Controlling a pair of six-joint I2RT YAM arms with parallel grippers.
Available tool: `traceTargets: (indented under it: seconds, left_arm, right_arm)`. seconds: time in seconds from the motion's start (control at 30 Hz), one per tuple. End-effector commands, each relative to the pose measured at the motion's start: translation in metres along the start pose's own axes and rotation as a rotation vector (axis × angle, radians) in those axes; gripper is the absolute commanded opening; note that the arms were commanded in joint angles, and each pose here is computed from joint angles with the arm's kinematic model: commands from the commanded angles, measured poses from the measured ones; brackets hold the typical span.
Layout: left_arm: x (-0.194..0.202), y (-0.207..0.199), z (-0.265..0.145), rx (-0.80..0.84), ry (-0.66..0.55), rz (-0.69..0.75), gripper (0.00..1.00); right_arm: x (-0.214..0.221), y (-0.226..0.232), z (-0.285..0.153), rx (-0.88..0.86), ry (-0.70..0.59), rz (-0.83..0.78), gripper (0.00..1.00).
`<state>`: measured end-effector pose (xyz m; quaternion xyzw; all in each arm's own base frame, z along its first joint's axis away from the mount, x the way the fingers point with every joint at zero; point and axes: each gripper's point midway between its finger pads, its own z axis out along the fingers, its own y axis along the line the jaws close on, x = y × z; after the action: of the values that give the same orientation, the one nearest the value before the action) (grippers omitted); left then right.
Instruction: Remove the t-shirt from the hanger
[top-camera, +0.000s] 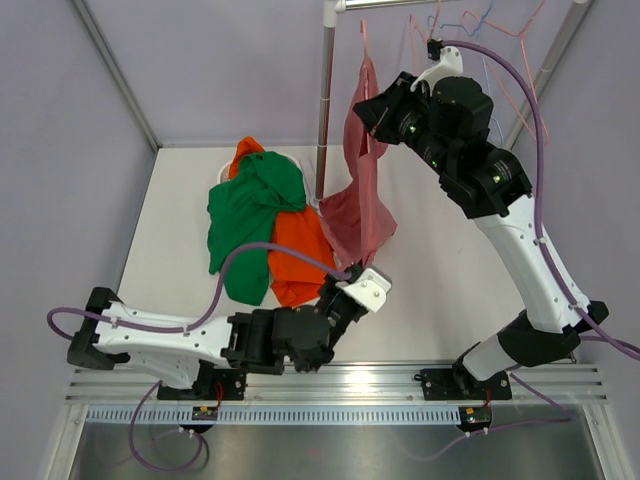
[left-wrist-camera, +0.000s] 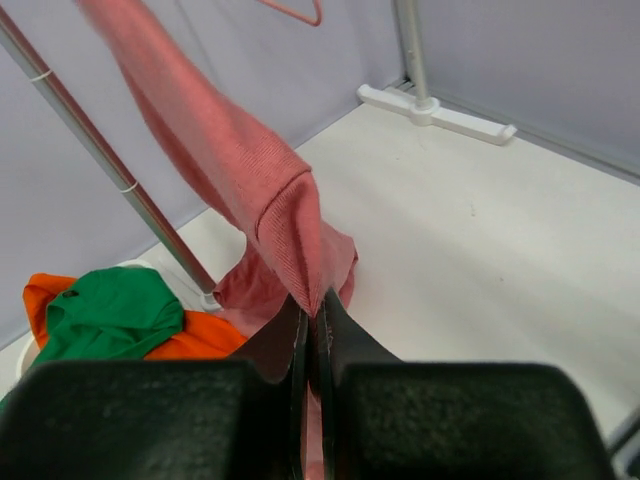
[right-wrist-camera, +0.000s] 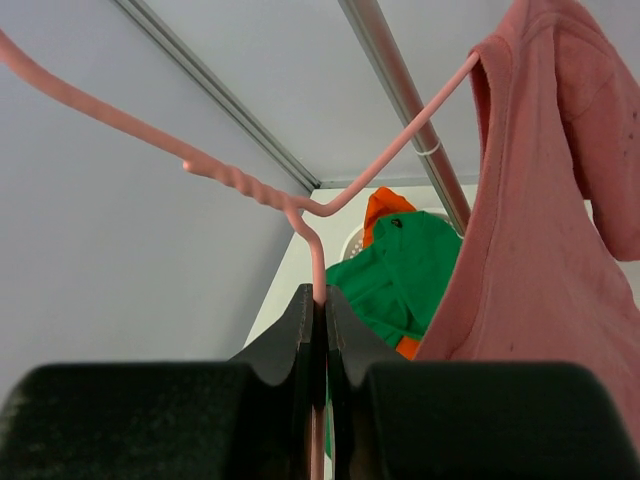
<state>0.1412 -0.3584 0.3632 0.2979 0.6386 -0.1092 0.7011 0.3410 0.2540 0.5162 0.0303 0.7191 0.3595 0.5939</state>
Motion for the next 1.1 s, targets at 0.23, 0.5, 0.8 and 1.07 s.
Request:
traceTargets:
  seconds: [0.23,0.5,0.8,1.07]
  left_arm:
    - [-0.012,-0.031,-0.071,0.044,-0.018,-0.149,0.0]
    - [0.022,-0.059,-0.076,0.017,-0.007,-0.155,0.0]
    - [0.053,-0.002,-0.022,-0.069,0.01,-0.172,0.0]
    - [0.043,0.066,0.032,-0.18,-0.026,-0.148,0.0]
  right_arm:
    - [-0.04,0.018,0.024,-0.005,-0.128,-0.043,0.0]
    - [-0.051,0.023,0.027,-0.021,-0.115,-0.059,0.0]
    - [-0.026,0.042,-0.08,-0.152,0.102,0.027,0.0]
    - [0.025,0.002,-0.159,-0.101,0.221,0.05,0.0]
